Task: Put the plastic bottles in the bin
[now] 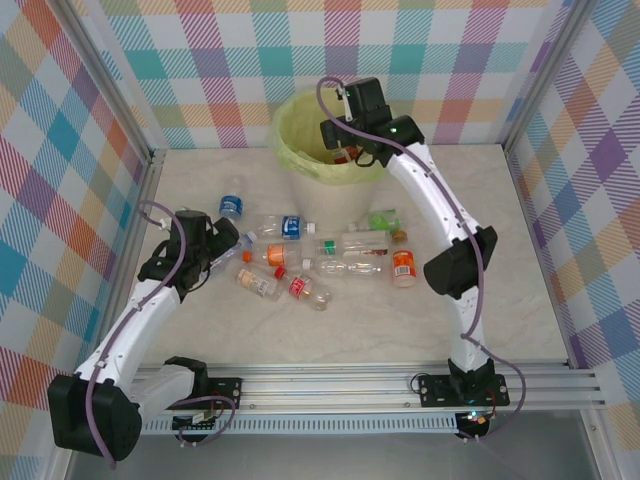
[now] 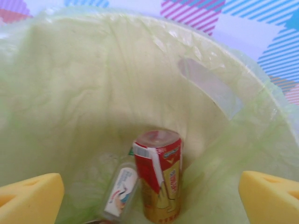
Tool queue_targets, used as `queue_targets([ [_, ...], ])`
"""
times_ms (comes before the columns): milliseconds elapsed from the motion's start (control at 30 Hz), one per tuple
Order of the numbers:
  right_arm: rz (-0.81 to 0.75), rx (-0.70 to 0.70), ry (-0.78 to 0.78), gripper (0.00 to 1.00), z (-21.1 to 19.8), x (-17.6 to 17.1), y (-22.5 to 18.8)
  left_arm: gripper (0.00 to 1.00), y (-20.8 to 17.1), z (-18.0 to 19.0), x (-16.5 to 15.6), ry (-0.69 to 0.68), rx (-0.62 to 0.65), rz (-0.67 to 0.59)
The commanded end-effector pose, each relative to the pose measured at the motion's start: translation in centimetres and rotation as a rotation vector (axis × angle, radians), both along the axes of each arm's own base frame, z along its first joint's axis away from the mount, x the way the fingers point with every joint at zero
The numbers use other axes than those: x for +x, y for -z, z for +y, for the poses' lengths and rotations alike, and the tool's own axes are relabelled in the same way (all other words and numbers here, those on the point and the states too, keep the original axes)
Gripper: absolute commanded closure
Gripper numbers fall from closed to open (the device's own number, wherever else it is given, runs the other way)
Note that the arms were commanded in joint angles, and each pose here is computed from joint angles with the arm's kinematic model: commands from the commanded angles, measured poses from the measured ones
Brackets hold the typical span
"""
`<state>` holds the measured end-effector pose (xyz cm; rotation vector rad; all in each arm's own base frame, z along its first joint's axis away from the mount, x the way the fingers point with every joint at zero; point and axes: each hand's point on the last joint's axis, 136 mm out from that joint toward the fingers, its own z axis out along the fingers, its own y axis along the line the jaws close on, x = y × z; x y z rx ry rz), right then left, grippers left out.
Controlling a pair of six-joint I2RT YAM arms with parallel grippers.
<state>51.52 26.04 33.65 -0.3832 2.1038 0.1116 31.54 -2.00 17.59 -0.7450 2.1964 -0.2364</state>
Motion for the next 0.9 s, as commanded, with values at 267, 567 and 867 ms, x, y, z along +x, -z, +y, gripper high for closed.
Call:
queue_targets([
  [267,-0.142,0.3,-0.242,0.0,2.5,-6.6,-7.3,0.0,2.0,1.1,-0.2,-0.069,-0.139,0.069],
  [567,-0.297,0.399,-0.328,0.0,0.2,-12.8,-7.7,0.0,6.6,-2.0,-3.8,-0.129,-0.334,0.248],
  [867,-0.311,0.453,-0.355,0.0,-1.8,-17.2,-4.0,0.0,9.1,-7.1,-5.7,-0.101,-0.459,0.274],
])
